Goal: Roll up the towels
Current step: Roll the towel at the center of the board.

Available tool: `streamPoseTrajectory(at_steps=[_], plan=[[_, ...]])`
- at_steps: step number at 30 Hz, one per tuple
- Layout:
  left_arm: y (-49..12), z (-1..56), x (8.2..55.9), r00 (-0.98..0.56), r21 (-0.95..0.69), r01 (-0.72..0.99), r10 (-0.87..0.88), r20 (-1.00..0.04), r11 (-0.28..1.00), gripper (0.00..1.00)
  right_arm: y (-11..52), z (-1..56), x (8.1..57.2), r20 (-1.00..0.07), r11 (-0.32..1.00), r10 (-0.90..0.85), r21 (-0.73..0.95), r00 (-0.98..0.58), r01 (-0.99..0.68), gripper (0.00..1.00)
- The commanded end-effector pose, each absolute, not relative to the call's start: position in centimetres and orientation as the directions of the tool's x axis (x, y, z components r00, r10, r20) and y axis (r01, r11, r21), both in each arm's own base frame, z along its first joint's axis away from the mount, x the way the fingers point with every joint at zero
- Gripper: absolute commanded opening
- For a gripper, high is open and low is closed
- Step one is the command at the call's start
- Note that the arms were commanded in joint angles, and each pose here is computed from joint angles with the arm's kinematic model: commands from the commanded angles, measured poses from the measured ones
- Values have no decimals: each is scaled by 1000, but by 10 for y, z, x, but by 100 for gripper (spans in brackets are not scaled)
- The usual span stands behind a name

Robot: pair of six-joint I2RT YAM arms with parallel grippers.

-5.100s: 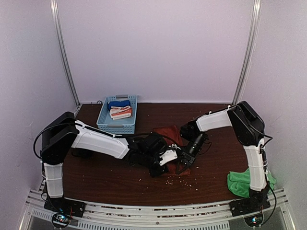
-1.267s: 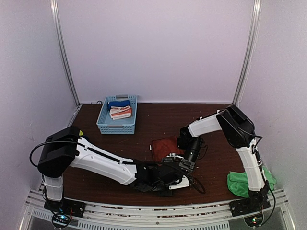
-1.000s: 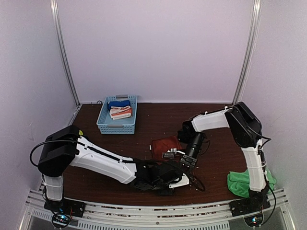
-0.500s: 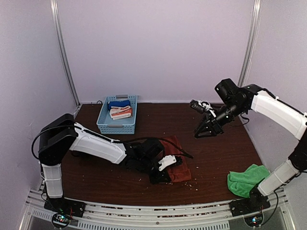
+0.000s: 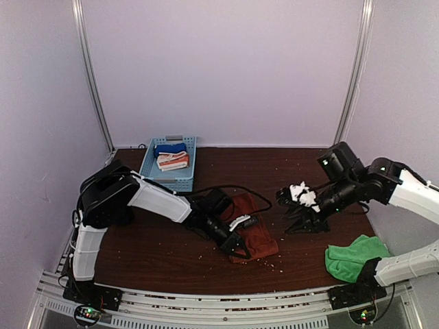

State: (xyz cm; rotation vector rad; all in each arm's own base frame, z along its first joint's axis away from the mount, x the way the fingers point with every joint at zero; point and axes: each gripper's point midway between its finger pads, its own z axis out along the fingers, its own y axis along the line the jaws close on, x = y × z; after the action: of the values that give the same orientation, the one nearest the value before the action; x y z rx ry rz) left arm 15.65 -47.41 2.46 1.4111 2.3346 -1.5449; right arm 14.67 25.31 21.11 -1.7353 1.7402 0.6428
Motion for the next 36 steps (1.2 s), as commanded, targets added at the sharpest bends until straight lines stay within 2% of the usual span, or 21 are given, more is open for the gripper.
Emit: streamPoseTrajectory(at_steps=[1,2,3,4,8,14,20,23,26,28,31,36], plan=[[-456,-11,148,-658,-773,589,695,-289,236,4,267,155,168,-551,42,-829,-226,92,-973,42],[-455,-12,148,-661,-774,585,694,-284,241,4,271,144,173,-520,44,-848,-264,104,-964,45],[-453,-15,149,-664,-774,583,694,-277,249,5,275,135,179,-494,54,-862,-307,111,-950,62],[-453,-16,148,-665,-774,581,695,-273,251,5,281,128,187,-494,74,-861,-356,120,-931,67],[-450,-19,147,-667,-775,577,697,-263,259,6,297,99,180,-440,-23,-871,-408,219,-913,69],[-452,-18,148,-664,-775,580,698,-271,251,7,307,65,168,-382,-115,-880,-403,281,-908,58],[-453,-16,149,-658,-771,588,699,-280,244,7,307,41,168,-331,-146,-899,-394,288,-908,50],[-453,-16,150,-654,-768,593,701,-284,242,7,304,31,170,-296,-162,-910,-390,290,-907,42],[-454,-14,149,-646,-769,598,705,-294,228,9,303,25,174,-275,-163,-917,-399,288,-902,30],[-453,-13,151,-645,-757,611,701,-304,234,16,302,22,174,-266,-172,-919,-392,290,-904,21],[-452,2,157,-626,-713,664,690,-363,227,31,302,19,171,-264,-177,-923,-358,282,-917,12],[-431,41,192,-591,-500,794,634,-499,346,46,310,38,141,-346,-184,-912,-136,221,-973,7]])
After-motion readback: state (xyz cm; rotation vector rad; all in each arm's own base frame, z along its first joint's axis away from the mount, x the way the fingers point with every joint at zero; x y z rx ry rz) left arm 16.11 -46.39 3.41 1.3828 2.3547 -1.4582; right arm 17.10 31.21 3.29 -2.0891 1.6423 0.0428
